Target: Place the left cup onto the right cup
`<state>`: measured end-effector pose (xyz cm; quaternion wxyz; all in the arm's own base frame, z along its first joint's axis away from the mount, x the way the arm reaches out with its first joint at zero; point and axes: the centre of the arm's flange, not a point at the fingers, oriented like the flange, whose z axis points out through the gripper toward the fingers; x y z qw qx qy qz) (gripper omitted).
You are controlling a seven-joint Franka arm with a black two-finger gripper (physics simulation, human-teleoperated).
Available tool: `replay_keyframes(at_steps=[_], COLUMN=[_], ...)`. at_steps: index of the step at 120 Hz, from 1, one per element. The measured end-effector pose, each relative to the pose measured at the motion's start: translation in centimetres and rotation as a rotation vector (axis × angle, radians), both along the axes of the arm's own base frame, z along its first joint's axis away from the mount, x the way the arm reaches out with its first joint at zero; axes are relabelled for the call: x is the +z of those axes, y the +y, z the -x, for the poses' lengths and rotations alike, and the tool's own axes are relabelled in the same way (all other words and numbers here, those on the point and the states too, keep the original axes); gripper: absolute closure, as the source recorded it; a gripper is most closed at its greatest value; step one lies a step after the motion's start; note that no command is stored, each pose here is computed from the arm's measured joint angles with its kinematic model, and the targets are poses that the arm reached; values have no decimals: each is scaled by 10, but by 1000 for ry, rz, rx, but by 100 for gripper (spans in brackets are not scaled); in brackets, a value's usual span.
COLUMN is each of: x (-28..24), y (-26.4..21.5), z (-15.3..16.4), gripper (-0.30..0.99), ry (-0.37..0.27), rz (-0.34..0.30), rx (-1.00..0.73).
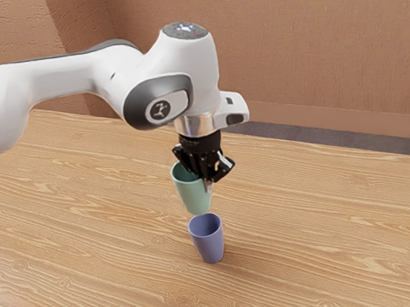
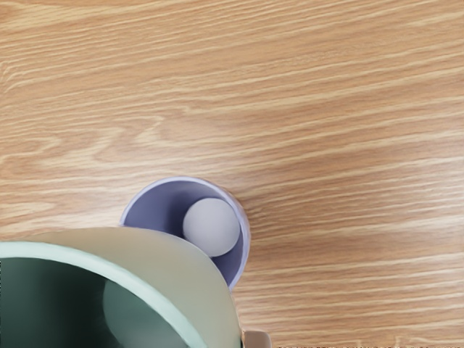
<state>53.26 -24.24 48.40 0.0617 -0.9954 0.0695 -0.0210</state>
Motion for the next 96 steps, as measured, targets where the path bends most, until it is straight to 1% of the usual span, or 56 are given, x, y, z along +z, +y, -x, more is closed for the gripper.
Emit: replay_keyframes(at_steps=[24, 96], x=[-11, -20], y=[1, 2], z=[-4, -4], gripper=[79, 79], ry=[14, 14], rz=[1, -6], rx=[16, 50])
